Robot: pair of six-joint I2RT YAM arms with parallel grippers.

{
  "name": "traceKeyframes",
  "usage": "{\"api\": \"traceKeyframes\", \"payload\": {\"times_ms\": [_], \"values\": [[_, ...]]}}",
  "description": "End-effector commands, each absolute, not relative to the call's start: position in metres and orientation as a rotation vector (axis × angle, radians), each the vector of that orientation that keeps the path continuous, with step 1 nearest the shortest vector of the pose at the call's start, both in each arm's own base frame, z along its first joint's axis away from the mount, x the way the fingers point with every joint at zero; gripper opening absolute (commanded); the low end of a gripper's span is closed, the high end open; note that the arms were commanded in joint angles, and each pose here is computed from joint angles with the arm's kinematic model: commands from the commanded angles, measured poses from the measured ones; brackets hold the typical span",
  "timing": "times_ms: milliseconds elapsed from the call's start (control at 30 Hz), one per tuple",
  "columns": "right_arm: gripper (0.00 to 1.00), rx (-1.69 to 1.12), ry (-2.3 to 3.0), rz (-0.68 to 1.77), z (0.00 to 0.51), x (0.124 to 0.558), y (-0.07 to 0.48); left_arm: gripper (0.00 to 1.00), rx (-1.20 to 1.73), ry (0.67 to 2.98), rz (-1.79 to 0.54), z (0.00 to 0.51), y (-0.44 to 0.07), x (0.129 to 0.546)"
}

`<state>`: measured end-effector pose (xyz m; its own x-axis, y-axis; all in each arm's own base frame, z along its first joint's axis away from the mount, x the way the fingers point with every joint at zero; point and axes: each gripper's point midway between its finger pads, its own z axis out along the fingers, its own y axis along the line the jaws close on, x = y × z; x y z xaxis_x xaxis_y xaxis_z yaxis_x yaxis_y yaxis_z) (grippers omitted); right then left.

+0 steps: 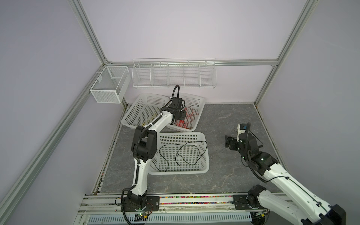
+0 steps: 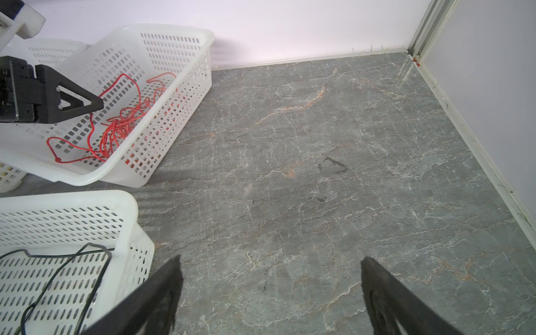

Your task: Untangle the cables

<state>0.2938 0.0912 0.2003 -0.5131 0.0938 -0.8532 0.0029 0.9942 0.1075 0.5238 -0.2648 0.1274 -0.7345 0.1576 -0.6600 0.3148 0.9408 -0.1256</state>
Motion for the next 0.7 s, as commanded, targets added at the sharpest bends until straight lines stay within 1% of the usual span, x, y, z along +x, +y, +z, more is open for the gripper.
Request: {"api": "traceKeyframes", "payload": {"times_ms": [0, 33, 67, 100, 233, 367, 433, 533, 667], "values": [[0.97, 0.079, 2.112, 0.110, 0.192, 0.296, 0.091, 0.66, 0.340, 2.345, -0.299, 0.161, -0.263, 0.523], [0.97, 0.078, 2.114, 0.101, 0.191, 0.297, 0.090, 0.70, 0.341, 2.332, -0.301, 0.166, -0.263, 0.522], [0.98, 0.072, 2.118, 0.092, 0.190, 0.298, 0.090, 0.89, 0.349, 2.312, -0.307, 0.174, -0.263, 0.519], [0.98, 0.068, 2.124, 0.081, 0.188, 0.299, 0.089, 1.00, 0.348, 2.293, -0.309, 0.182, -0.262, 0.517], [0.99, 0.048, 2.149, 0.052, 0.182, 0.305, 0.090, 0.99, 0.320, 2.181, -0.293, 0.223, -0.251, 0.503], [0.99, 0.067, 2.163, 0.025, 0.174, 0.311, 0.083, 0.99, 0.241, 2.078, -0.236, 0.254, -0.222, 0.479], [0.97, 0.101, 2.169, 0.008, 0.170, 0.314, 0.075, 0.99, 0.190, 2.042, -0.187, 0.260, -0.203, 0.465], [0.89, 0.135, 2.177, -0.040, 0.164, 0.318, 0.061, 0.99, 0.102, 2.001, -0.092, 0.264, -0.169, 0.442], [0.89, 0.141, 2.194, -0.118, 0.156, 0.323, 0.044, 0.99, -0.018, 1.959, 0.077, 0.262, -0.118, 0.412]]}}
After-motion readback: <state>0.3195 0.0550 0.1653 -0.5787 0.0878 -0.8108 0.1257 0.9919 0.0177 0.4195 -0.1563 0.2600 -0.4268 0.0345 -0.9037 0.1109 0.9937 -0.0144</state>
